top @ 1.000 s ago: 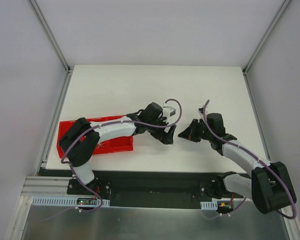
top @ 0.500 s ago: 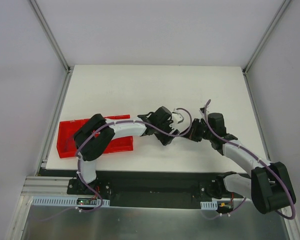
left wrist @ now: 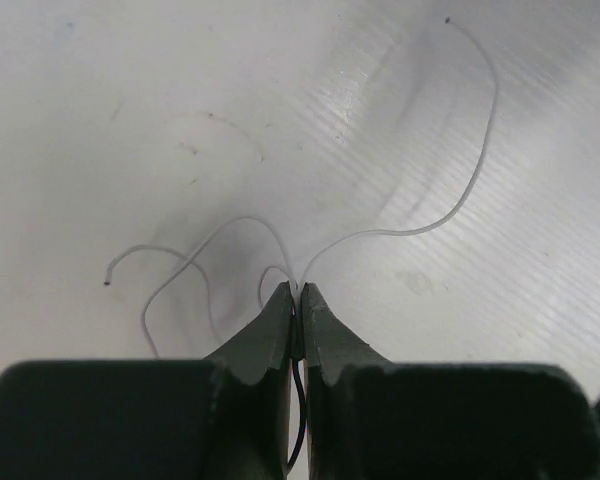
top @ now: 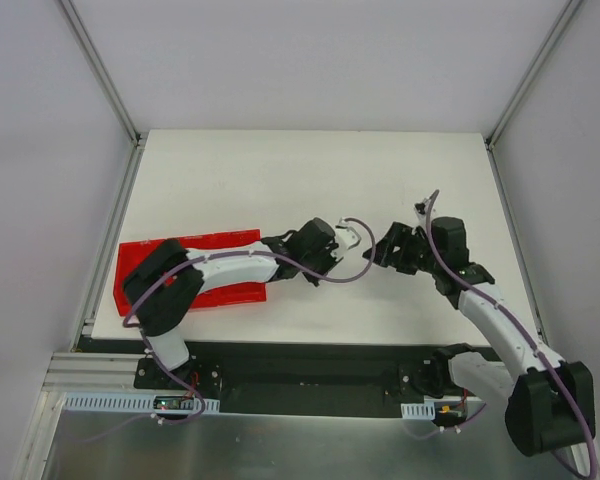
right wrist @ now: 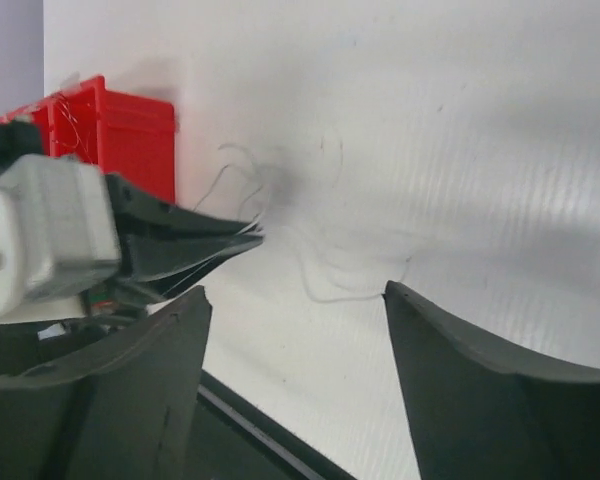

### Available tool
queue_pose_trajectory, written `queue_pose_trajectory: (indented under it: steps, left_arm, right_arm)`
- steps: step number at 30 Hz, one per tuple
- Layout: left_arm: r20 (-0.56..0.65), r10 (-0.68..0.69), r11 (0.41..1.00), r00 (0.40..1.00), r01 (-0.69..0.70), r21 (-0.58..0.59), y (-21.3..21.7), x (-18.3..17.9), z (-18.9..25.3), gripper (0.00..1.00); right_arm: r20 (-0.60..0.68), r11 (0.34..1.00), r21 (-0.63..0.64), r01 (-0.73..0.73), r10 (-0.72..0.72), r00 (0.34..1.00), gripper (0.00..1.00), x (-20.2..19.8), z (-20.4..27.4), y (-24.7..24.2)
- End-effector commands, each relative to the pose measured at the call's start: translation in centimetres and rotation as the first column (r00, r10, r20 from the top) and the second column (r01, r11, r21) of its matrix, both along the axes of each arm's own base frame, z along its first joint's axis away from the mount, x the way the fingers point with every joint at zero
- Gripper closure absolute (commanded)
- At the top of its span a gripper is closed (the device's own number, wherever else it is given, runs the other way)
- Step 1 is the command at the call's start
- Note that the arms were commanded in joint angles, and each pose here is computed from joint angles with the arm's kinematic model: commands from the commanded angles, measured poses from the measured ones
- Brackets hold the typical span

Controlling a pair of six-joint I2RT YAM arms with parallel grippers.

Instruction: Untangle the cables

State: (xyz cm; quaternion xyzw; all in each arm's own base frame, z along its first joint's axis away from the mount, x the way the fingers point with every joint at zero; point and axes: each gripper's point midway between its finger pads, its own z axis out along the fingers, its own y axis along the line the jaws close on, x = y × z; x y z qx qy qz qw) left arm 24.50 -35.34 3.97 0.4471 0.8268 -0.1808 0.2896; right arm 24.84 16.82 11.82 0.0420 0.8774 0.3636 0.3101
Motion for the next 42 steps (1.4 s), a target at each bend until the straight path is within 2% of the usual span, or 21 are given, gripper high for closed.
queue_pose_trajectory:
  steps: [1, 3, 7, 10, 12, 14, 16, 18, 19, 22, 24, 27, 29, 33, 37, 39, 42]
  left_arm:
    - [0.073, 0.042, 0.982, 0.996, -0.027, -0.189, 0.5, -1.1, 8.4, 1.0]
    - [0.084, 0.036, 0.974, 0.996, -0.016, -0.228, 1.6, -2.0, 10.4, 1.0]
    - [0.046, 0.122, 0.944, 0.991, -0.102, -0.313, 5.0, -3.4, 13.5, 1.0]
    - [0.017, 0.24, 0.926, 0.971, -0.223, -0.303, 9.3, -3.2, 13.9, 1.0]
    - [-0.006, 0.356, 0.89, 0.934, -0.341, -0.302, 12.9, -2.7, 14.2, 1.0]
    - [-0.02, 0.521, 0.814, 0.853, -0.504, -0.288, 17.3, -1.7, 14.3, 1.0]
    - [-0.046, 0.698, 0.681, 0.714, -0.683, -0.263, 22.2, -0.8, 13.9, 1.0]
    - [-0.127, 0.804, 0.55, 0.581, -0.808, -0.212, 25.5, -0.9, 12.8, 1.0]
    - [-0.189, 0.837, 0.485, 0.513, -0.856, -0.179, 26.7, -1.0, 11.9, 1.0]
    - [-0.364, 0.857, 0.357, 0.364, -0.93, -0.09, 27.8, -1.4, 9.3, 1.0]
    - [-0.401, 0.876, 0.276, 0.267, -0.961, -0.037, 28.4, -1.8, 7.6, 1.0]
    - [-0.384, 0.915, 0.136, 0.123, -0.991, 0.007, 30.0, -2.3, 6.0, 1.0]
    - [-0.396, 0.915, 0.096, 0.08, -0.995, 0.021, 30.1, -2.6, 5.4, 1.0]
    - [-0.329, 0.943, -0.041, -0.056, -0.998, 0.052, 32.3, -2.9, 3.7, 1.0]
    - [-0.288, 0.949, -0.124, -0.131, -0.991, 0.043, 33.9, -2.0, 3.0, 1.0]
    - [-0.289, 0.948, -0.134, -0.134, -0.991, 0.019, 34.0, -0.9, 3.2, 1.0]
    - [-0.288, 0.952, -0.105, -0.106, -0.994, 0.018, 33.7, 0.7, 3.2, 1.0]
  right_arm:
    - [0.162, 0.99, -0.127, 0.064, -0.043, 0.986, 0.22, 0.9, 4.1, -3.0]
    - [0.187, 0.985, -0.152, 0.083, -0.054, 0.981, 0.2, 0.9, 4.9, -3.7]
    - [0.19, 0.983, -0.164, 0.082, -0.051, 0.98, 0.2, 0.6, 5.1, -4.0]
    - [0.181, 0.986, -0.154, 0.07, -0.041, 0.983, 0.2, 0.7, 4.8, -3.7]
    - [0.175, 0.987, -0.145, 0.064, -0.039, 0.984, 0.2, 0.9, 4.6, -3.5]
    - [0.166, 0.989, -0.136, 0.056, -0.033, 0.986, 0.2, 1.1, 4.5, -3.3]
    - [0.162, 0.99, -0.133, 0.056, -0.034, 0.986, 0.2, 1.3, 4.6, -3.2]
    - [0.158, 0.99, -0.13, 0.053, -0.032, 0.987, 0.2, 1.2, 4.6, -3.1]
    - [0.158, 0.991, -0.129, 0.048, -0.028, 0.987, 0.2, 1.2, 4.6, -3.0]
    - [0.158, 0.991, -0.127, 0.053, -0.032, 0.987, 0.2, 1.2, 4.6, -3.1]
    - [0.163, 0.991, -0.125, 0.056, -0.035, 0.986, 0.2, 1.3, 4.8, -3.1]
    - [0.16, 0.99, -0.126, 0.062, -0.041, 0.986, 0.2, 1.0, 4.8, -3.3]
    - [0.17, 0.989, -0.131, 0.066, -0.043, 0.985, 0.2, 0.9, 5.0, -3.4]
    - [0.163, 0.988, -0.14, 0.068, -0.045, 0.986, 0.2, 0.7, 4.7, -3.6]
    - [0.153, 0.99, -0.128, 0.06, -0.04, 0.987, 0.2, 0.7, 4.6, -3.3]
    - [0.153, 0.991, -0.124, 0.059, -0.039, 0.988, 0.2, 0.7, 4.7, -3.2]
    - [0.155, 0.99, -0.125, 0.065, -0.045, 0.987, 0.2, 0.7, 4.6, -3.3]
